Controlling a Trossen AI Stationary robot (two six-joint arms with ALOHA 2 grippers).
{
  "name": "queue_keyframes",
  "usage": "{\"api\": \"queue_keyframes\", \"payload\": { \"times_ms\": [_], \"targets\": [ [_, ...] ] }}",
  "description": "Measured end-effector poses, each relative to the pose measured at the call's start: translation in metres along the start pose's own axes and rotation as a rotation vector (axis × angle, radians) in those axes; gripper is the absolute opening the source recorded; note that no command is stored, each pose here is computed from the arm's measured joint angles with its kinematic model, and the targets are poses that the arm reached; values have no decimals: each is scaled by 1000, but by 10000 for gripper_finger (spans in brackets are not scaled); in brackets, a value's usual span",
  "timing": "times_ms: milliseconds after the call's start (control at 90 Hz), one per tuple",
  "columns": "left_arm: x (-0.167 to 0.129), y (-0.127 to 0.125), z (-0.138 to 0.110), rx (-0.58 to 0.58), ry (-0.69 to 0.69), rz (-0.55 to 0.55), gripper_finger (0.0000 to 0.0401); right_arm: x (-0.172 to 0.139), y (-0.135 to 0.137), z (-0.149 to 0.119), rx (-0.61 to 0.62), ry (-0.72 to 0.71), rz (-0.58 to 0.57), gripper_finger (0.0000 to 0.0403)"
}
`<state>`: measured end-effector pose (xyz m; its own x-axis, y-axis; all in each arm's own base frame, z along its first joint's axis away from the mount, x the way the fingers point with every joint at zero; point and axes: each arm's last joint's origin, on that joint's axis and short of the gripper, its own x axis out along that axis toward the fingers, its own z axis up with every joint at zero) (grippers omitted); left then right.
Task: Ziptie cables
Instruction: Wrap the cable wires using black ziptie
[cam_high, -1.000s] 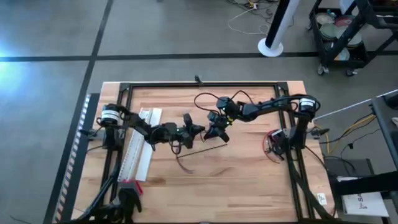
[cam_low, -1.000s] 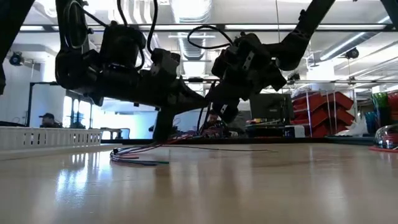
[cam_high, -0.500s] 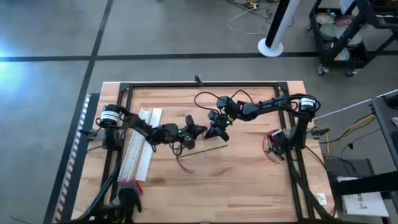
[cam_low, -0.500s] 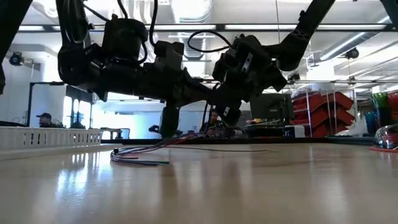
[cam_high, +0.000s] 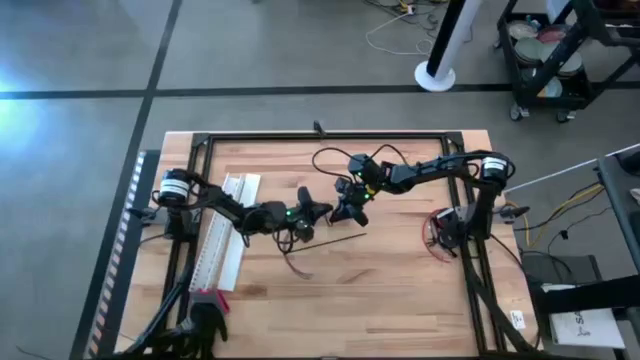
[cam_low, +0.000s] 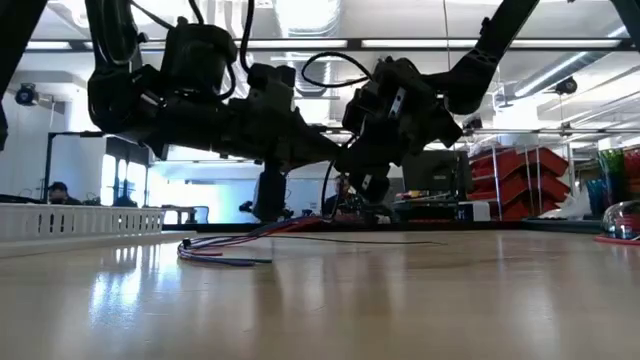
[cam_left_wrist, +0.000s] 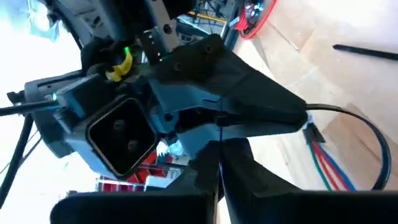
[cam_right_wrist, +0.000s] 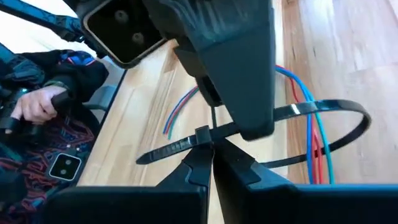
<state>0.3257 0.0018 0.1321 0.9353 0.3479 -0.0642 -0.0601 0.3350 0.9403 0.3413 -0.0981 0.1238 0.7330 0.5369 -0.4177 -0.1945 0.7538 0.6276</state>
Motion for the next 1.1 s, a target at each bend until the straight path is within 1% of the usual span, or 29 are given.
{"api": "queue_keyframes", "payload": {
  "times_ms": [100, 211, 300, 389, 478, 589, 689, 767, 889, 1100],
  "targets": [
    [0, 0, -2, -10, 48, 9, 0, 0, -1, 0, -1, -6, -35, 0],
    [-1, -4, -4, -40, 58, -26, 6, 0, -2, 0, -8, -4, -48, 0],
    [-2, -9, -6, -64, 70, -94, 28, 0, -1, -1, -18, -2, -48, 0],
    [-4, -8, -5, -107, 68, -146, 60, 1, -1, -1, -25, 18, -49, 0],
    [-7, 3, -3, -169, 40, -162, 98, 3, 1, 2, -43, 53, -71, 0],
    [-11, 22, -4, -250, -4, -201, 141, 4, 3, 9, -65, 112, -124, 0],
    [-13, 40, -8, -347, -65, -279, 172, 3, 6, 18, -99, 150, -150, 0],
    [-12, 49, -10, -373, -80, -341, 189, 3, 8, 25, -134, 164, -151, 0],
    [-3, 49, -9, -360, -62, -441, 204, 2, 12, 35, -177, 181, -155, 0],
    [11, 49, -6, -349, -39, -491, 198, 13, 11, 38, -200, 281, -216, 0]
  ]
}}
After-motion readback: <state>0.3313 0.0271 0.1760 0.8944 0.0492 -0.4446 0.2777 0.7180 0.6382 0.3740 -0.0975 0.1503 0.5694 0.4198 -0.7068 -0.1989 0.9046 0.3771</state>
